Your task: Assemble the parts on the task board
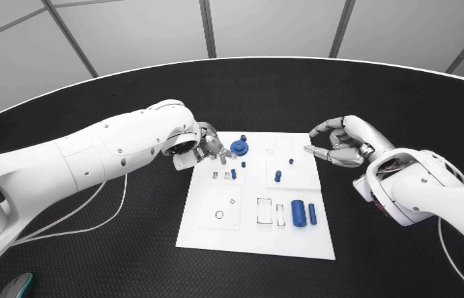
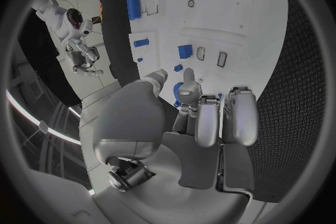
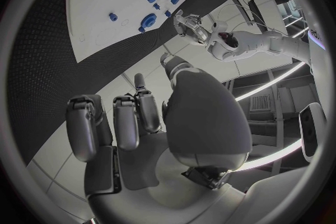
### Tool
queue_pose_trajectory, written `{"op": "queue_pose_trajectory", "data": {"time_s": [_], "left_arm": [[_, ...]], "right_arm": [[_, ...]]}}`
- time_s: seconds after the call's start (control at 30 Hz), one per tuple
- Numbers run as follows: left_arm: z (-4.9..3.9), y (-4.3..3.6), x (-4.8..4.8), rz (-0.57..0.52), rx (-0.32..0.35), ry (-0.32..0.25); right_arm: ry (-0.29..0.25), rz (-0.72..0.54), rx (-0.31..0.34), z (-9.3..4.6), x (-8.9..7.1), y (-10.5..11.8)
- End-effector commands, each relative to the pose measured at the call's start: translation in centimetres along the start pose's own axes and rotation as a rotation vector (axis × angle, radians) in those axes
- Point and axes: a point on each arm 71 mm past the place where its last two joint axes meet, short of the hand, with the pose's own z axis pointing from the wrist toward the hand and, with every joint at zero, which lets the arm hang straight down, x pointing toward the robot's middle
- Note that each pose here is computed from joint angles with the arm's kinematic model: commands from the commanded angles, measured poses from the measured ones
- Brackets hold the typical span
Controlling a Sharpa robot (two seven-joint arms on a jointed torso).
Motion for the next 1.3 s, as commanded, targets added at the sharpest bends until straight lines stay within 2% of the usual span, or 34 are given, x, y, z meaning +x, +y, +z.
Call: {"op": "queue_pose_trajectory", "data": {"time_s": [0.03, 0.5, 0.73, 1.3], "left_arm": [[0.15, -0.54, 0.41, 0.022, -0.017, 0.016], [0.61, -1.57, 1.06, 0.063, -0.051, 0.051], [1.0, -1.87, 1.01, 0.093, -0.065, 0.054], [1.13, -1.44, 0.85, 0.112, -0.083, 0.067]], "right_arm": [[0.003, 0.0, 0.0, 0.0, 0.1, 0.1], [0.006, 0.002, 0.0, 0.1, 0.2, 0.2], [0.007, 0.002, -0.001, 0.1, 0.3, 0.2], [0.008, 0.001, 0.002, 0.2, 0.3, 0.2]]}}
